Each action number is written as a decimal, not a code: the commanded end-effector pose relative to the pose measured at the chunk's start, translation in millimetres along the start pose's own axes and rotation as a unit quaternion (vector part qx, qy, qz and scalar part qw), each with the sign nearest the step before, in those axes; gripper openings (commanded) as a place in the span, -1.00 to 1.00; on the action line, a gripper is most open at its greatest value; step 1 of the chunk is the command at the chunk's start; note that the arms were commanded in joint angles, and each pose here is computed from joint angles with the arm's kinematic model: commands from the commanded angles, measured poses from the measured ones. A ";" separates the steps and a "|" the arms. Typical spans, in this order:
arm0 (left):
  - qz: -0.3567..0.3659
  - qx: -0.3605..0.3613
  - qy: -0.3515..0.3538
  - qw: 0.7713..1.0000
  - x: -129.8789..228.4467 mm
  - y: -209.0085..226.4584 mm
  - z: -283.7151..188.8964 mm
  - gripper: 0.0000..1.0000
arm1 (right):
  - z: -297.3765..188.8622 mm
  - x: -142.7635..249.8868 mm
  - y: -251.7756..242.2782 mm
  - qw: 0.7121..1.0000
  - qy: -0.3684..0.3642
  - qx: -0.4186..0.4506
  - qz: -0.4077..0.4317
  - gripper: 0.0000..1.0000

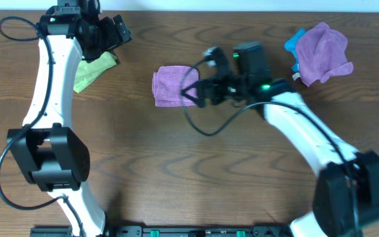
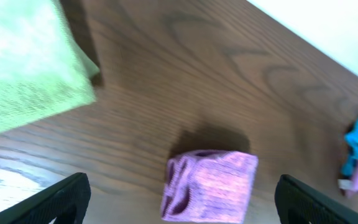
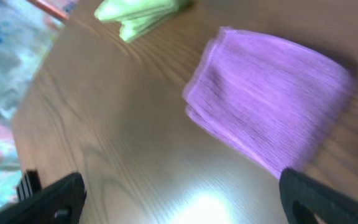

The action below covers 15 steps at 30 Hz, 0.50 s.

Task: Fold the cloth
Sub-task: 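Release the folded purple square and retract the right gripper to rest, then grasp the folded purple square with the left gripper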

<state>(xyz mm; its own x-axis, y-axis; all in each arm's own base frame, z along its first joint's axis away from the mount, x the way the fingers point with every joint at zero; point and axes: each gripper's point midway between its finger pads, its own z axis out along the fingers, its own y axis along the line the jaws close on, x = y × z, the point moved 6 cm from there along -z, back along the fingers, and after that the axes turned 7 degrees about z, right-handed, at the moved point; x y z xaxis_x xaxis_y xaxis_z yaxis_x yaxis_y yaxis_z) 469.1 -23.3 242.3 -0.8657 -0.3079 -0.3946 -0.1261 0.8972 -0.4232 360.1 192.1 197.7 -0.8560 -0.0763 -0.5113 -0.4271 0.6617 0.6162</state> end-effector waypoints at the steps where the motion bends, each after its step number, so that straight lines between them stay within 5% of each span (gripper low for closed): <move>1: -0.010 0.044 0.002 0.999 -1.1 -10.7 -17.3 0.91 | -37.6 -2.0 -9.0 0.999 -0.015 0.016 -0.045 0.99; 8: -0.026 0.046 0.043 0.998 14.1 -10.3 -17.2 0.91 | -94.1 37.8 -35.2 0.997 -0.035 0.062 -0.031 0.98; 15: -0.044 0.062 0.089 0.993 31.6 -10.4 -13.4 0.92 | -134.7 121.6 -50.5 0.990 -0.086 0.108 0.021 0.99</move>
<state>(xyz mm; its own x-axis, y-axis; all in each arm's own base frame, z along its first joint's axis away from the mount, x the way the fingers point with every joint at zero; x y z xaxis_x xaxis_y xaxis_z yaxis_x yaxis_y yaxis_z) 443.1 -33.9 235.8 -0.9248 -0.3114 -0.2185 -0.1626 0.8428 -0.5131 260.4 57.1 190.8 -0.8197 0.0503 -0.5706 -0.3067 0.8027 0.5114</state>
